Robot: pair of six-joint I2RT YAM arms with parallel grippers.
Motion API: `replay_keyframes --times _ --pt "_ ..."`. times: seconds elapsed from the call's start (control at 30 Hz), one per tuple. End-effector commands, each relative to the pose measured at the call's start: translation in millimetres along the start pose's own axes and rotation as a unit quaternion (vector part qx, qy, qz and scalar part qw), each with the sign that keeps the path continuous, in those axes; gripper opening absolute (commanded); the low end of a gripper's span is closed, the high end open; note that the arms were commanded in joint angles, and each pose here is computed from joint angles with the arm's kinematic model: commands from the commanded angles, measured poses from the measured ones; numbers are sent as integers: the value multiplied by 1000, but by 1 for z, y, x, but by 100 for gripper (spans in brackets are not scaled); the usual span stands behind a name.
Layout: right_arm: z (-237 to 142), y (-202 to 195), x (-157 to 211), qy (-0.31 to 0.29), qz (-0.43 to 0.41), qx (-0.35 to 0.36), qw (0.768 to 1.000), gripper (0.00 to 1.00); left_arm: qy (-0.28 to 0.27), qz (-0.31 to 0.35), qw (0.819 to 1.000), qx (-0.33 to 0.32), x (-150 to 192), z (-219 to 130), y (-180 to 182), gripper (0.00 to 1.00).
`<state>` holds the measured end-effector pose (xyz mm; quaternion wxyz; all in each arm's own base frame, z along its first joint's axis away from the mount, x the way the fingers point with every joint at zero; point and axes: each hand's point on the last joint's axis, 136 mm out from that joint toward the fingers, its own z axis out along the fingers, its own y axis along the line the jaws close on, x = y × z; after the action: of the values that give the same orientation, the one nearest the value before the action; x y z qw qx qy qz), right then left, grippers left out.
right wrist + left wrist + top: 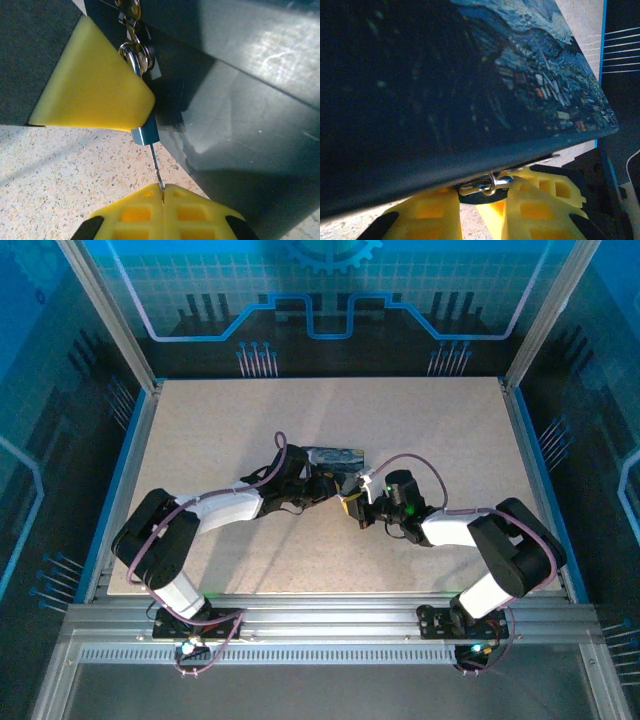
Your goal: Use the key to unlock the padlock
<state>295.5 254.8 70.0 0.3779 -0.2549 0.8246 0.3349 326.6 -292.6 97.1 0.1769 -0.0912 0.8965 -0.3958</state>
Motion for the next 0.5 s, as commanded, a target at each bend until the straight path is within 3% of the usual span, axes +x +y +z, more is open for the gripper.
replay_keyframes --times 0.0,0.47 --pt "-5 3 -20 -39 -4 -7 999 0 -17 6 999 32 -10 -7 -25 7" --pt "-4 4 -23 -48 5 -16 999 0 -19 -8 999 40 -9 -6 -25 7"
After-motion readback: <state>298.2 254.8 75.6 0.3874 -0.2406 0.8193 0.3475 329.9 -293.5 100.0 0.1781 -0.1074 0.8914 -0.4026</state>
